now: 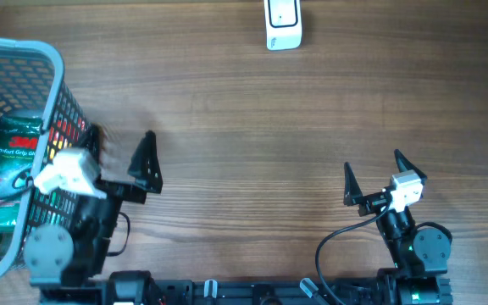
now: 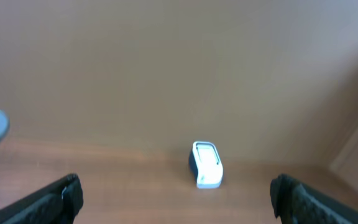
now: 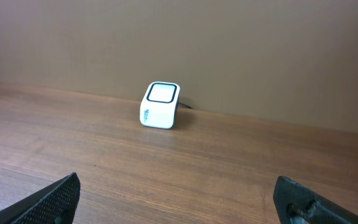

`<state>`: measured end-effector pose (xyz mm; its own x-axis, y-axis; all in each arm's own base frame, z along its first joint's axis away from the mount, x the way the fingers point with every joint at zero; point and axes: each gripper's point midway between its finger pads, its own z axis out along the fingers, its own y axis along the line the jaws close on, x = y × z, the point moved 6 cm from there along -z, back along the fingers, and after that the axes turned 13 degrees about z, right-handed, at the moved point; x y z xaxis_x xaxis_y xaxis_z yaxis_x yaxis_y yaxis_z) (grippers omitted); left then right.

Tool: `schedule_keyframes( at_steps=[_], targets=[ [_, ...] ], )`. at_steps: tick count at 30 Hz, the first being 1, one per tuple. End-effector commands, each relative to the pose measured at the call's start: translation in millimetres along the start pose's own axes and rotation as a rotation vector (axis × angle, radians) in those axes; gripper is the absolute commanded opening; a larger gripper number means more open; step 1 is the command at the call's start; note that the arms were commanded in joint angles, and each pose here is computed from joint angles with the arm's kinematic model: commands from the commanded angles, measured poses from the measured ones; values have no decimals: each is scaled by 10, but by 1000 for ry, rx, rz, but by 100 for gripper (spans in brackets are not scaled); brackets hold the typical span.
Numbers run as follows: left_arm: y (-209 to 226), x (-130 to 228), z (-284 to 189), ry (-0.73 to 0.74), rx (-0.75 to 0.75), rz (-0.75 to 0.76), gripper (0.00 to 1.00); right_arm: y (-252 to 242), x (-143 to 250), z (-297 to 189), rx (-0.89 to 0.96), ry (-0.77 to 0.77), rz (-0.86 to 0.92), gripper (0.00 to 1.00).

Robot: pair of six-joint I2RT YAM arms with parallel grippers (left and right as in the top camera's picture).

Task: Scan the item barcode
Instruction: 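Move the left gripper over the basket toward the green glove pack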

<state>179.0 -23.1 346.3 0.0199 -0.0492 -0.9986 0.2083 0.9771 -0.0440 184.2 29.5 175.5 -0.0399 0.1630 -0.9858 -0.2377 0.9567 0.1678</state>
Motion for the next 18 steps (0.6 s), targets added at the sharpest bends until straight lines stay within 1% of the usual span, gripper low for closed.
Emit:
schedule_keyframes(
  at_steps=[1, 5, 9, 10, 18],
  targets=[
    [-7, -73, 97, 122, 12, -35, 100, 30, -13, -4, -22, -8, -16, 100],
    [20, 125, 120, 245, -5, -61, 100, 29, -13, -4, -22, -8, -16, 100],
    [-95, 306, 60, 349, 88, -100, 100, 29, -13, -4, -22, -8, -16, 100],
    [-93, 323, 54, 359, 86, -101, 100, 29, -13, -4, -22, -8, -16, 100],
    [76, 330, 104, 390, -57, -83, 100, 30, -13, -4, -22, -8, -16, 100]
  ],
)
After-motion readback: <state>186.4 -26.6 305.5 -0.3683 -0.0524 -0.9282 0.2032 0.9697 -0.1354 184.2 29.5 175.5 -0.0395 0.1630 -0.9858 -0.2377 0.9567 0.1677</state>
